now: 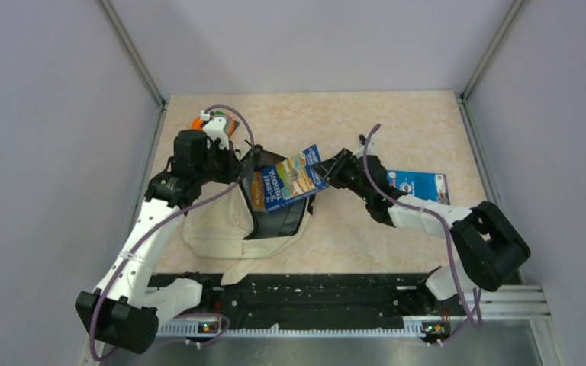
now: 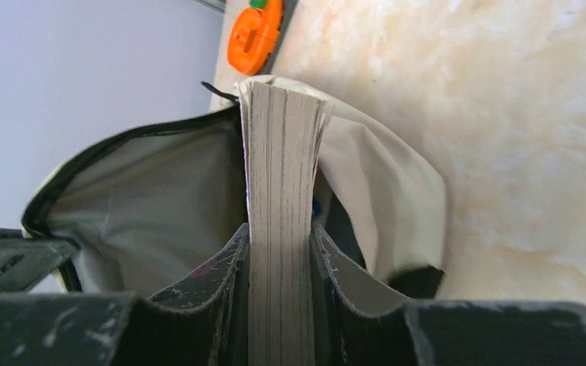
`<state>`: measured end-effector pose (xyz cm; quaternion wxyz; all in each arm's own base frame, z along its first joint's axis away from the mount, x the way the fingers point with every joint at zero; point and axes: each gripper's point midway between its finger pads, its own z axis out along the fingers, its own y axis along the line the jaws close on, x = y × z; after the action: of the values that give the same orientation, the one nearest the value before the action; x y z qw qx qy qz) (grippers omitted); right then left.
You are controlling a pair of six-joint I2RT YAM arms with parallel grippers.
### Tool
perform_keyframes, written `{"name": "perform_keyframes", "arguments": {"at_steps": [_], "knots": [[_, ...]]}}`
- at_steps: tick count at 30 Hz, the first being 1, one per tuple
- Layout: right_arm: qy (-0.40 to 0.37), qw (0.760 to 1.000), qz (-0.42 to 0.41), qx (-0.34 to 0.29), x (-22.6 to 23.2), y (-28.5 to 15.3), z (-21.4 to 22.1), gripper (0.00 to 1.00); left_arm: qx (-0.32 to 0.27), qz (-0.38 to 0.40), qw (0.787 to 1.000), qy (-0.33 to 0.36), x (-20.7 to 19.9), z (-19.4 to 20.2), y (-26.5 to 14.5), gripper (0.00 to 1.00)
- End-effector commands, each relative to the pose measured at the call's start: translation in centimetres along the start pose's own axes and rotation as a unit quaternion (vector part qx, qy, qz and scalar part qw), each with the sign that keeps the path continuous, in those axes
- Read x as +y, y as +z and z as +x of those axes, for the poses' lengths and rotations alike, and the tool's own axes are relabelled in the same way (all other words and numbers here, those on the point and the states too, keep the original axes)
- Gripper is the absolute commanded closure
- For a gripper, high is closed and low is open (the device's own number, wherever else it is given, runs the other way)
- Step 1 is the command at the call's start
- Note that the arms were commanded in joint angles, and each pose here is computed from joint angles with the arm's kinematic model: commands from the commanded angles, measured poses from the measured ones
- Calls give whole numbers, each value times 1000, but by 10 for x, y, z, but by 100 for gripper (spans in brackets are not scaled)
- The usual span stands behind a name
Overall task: Pack the student bag
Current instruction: Place the book in the student bag.
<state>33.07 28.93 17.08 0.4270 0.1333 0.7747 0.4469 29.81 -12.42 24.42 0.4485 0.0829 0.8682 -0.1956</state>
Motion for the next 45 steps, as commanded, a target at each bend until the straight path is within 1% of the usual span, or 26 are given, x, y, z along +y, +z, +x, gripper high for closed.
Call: {"name": "perform_keyframes", "arguments": {"at_steps": [1,6,10,14,17,20,26,28,33,35,38,41,42,44,45], "knots": [[32,988,-131,-81,92,15,-42,100,-63,14,998,13,-7,-30,-8,100],[41,988,-122,-85,93,35,-28,100,-63,14,998,12,-8,-30,-8,100],[46,990,-113,-67,91,51,-4,100,-64,11,998,12,-6,-29,-8,100],[39,990,-121,-62,102,50,13,100,-68,7,998,13,-5,-31,-10,100],[32,990,-122,-64,109,51,10,100,-66,6,998,13,-5,-30,-9,100],[30,994,-85,-68,93,59,16,100,-67,7,998,13,-6,-31,-10,100],[32,998,-5,-53,53,76,67,100,-68,7,998,12,-6,-31,-10,100],[34,998,17,-47,48,81,86,100,-67,8,998,11,-6,-30,-10,100],[28,995,71,-62,40,90,114,100,-70,9,997,11,-6,-31,-11,100],[21,995,79,-57,41,97,126,100,-70,9,997,11,-6,-31,-11,100],[16,995,98,-32,35,108,149,100,-70,10,997,11,-7,-32,-12,100],[5,994,108,-25,33,109,163,100,-70,10,997,11,-7,-31,-12,100],[-1,994,107,-25,33,108,166,97,-71,10,997,11,-7,-31,-12,100],[-11,994,104,-20,35,107,167,88,-71,10,997,11,-7,-31,-12,100],[-16,995,101,-18,36,105,167,70,-71,10,997,11,-7,-31,-12,100]]}}
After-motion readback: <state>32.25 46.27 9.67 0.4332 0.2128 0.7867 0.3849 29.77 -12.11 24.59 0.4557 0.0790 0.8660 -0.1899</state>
